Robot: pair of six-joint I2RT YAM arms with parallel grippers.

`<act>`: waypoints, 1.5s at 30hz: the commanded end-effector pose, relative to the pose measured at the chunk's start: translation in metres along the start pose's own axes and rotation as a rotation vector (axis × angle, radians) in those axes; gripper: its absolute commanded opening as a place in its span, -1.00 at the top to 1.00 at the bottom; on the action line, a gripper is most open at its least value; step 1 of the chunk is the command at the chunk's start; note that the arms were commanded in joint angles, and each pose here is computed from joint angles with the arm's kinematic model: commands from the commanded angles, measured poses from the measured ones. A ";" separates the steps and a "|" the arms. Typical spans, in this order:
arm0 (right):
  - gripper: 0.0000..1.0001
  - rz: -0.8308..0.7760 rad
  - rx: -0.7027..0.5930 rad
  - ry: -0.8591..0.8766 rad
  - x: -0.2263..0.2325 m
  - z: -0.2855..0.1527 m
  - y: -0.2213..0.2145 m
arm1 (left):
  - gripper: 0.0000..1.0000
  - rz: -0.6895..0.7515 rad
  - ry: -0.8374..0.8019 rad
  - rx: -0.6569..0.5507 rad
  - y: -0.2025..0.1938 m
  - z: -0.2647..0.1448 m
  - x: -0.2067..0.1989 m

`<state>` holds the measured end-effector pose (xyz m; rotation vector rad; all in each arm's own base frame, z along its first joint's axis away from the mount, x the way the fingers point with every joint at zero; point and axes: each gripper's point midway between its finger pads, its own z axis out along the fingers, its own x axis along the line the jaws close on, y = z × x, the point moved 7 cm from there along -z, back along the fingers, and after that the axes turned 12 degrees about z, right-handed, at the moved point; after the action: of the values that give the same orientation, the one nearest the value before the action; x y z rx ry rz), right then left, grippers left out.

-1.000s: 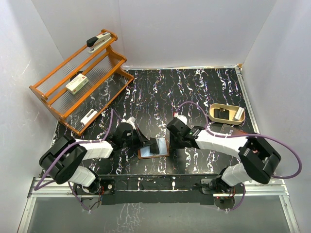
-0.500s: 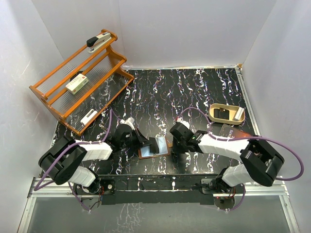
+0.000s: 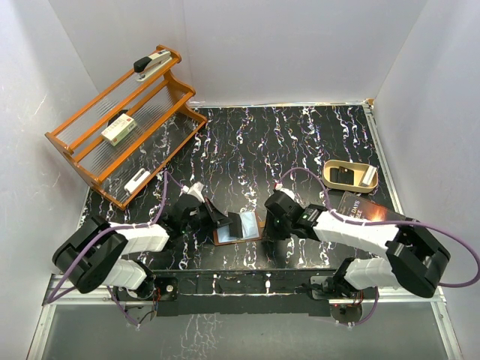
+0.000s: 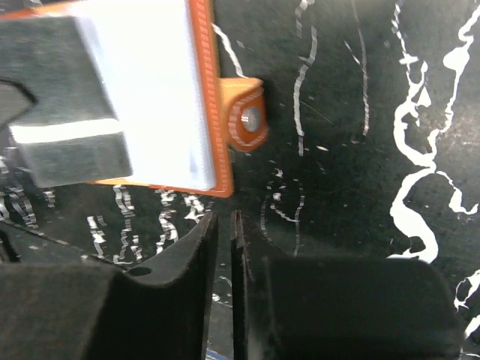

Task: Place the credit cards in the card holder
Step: Insert the credit card into the card holder.

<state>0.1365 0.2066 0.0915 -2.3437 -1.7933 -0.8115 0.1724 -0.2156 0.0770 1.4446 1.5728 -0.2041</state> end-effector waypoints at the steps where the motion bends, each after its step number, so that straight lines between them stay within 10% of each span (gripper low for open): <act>1: 0.66 0.013 -0.108 0.141 0.043 -0.034 0.025 | 1.00 0.022 -0.007 -0.039 0.006 -0.004 -0.005; 16: 0.47 -0.066 -0.117 0.062 0.060 0.002 0.038 | 1.00 0.000 -0.009 -0.028 0.002 0.002 -0.001; 45: 0.95 -0.057 -0.019 -0.065 0.002 0.033 -0.002 | 1.00 0.006 0.012 -0.041 -0.010 0.004 0.019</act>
<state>0.1621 0.2324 0.0834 -2.3493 -1.8298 -0.8910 0.1708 -0.2143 0.0671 1.3916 1.5721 -0.2154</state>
